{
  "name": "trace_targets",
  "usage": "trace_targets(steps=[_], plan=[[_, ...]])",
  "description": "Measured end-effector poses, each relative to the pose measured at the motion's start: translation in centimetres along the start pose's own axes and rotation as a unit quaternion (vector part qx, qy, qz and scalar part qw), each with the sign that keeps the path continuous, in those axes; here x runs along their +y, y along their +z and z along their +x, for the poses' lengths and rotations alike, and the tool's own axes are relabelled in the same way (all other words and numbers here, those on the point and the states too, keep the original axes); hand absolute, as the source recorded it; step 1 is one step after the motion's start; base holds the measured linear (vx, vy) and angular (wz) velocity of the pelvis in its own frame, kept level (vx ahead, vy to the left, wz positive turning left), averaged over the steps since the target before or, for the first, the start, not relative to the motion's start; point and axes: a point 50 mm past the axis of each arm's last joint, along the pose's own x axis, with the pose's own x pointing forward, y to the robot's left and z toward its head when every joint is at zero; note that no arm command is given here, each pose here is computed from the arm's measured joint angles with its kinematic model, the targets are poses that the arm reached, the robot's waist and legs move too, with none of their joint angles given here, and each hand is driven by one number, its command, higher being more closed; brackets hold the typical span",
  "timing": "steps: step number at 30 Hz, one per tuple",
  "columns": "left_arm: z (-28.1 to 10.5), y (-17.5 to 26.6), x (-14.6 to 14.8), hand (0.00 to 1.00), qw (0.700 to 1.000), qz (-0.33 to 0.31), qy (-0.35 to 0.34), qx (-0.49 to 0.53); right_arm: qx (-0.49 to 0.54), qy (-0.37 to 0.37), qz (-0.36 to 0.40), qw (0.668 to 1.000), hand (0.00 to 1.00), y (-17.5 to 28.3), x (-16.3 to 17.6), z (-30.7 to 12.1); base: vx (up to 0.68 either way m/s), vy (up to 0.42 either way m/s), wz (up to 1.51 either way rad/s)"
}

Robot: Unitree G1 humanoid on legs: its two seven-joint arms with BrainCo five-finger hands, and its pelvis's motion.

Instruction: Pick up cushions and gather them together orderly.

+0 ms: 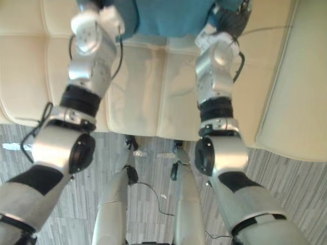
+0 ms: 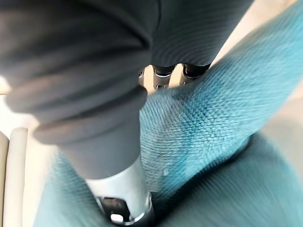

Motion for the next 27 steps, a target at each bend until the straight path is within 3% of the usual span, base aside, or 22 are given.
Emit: trace_targets(steps=[9, 15, 19, 23, 27], plan=[[-1.6, 0.2, 5.3, 0.0, 0.996, 0.072, 0.012, -0.041, -0.068, -0.054, -0.058, 0.995, 0.0, 0.7, -9.9, -2.4, -0.01, -0.043, 0.02], [-5.4, -2.2, 10.3, 0.0, 0.992, 0.124, 0.017, -0.018, -0.069, -0.056, -0.168, 0.982, 0.0, 0.2, -16.5, -6.5, 0.02, -0.051, -0.05], [-11.1, -6.5, 13.6, 0.0, 0.979, 0.192, -0.013, 0.066, 0.023, -0.006, -0.264, 0.964, 0.0, -3.6, -19.4, -11.3, 0.08, -0.033, -0.01], [-18.0, -11.5, 15.7, 0.0, 0.959, 0.206, -0.02, 0.193, 0.148, 0.027, -0.288, 0.946, 0.0, -8.4, -20.7, -16.9, 0.14, -0.026, 0.07], [-27.3, -16.9, 17.9, 0.0, 0.902, 0.218, -0.004, 0.372, 0.348, 0.016, -0.295, 0.89, 0.0, -14.8, -23.7, -24.8, 0.15, -0.004, 0.09]])
